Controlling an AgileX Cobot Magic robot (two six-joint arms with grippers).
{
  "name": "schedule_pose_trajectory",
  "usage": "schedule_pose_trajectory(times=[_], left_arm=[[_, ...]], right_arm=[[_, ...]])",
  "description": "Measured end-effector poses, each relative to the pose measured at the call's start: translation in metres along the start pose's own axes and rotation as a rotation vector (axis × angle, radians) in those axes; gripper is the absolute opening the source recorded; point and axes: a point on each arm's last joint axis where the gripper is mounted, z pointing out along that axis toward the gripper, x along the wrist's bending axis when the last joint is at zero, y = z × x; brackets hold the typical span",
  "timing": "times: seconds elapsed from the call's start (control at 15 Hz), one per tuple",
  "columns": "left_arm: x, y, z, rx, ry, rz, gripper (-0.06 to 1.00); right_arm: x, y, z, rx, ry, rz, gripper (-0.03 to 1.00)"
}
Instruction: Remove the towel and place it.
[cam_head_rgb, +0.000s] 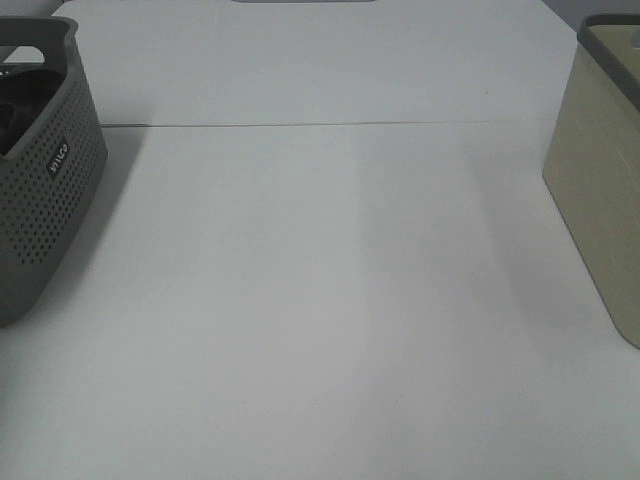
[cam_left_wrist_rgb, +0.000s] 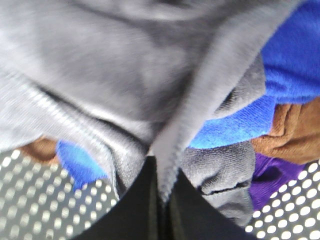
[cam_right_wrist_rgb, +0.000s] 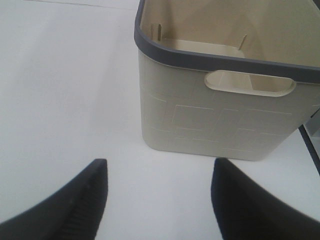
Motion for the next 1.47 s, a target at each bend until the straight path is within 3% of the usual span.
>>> schedule_pose_trajectory(times=[0.13, 0.47, 0.8, 1.47], left_arm=[[0.000, -0.001, -0.011, -0.022, 0.016, -0.079, 0.00], [0.000, -0.014, -0.113, -0.186, 0.208, -0.259, 0.00], [-0.026, -0.032, -0.192, -0.355, 0.304, -0.309, 0.00], [-0.070, 0.001, -0.308, -0.669, 0.512, -0.138, 0.00]], right_arm=[[0.000, 0.000, 0.000, 0.000, 0.000, 0.000, 0.61], [0.000, 0.000, 0.000, 0.000, 0.000, 0.000, 0.61], [0.000, 0.000, 0.000, 0.000, 0.000, 0.000, 0.61], [0.000, 0.000, 0.000, 0.000, 0.000, 0.000, 0.61]])
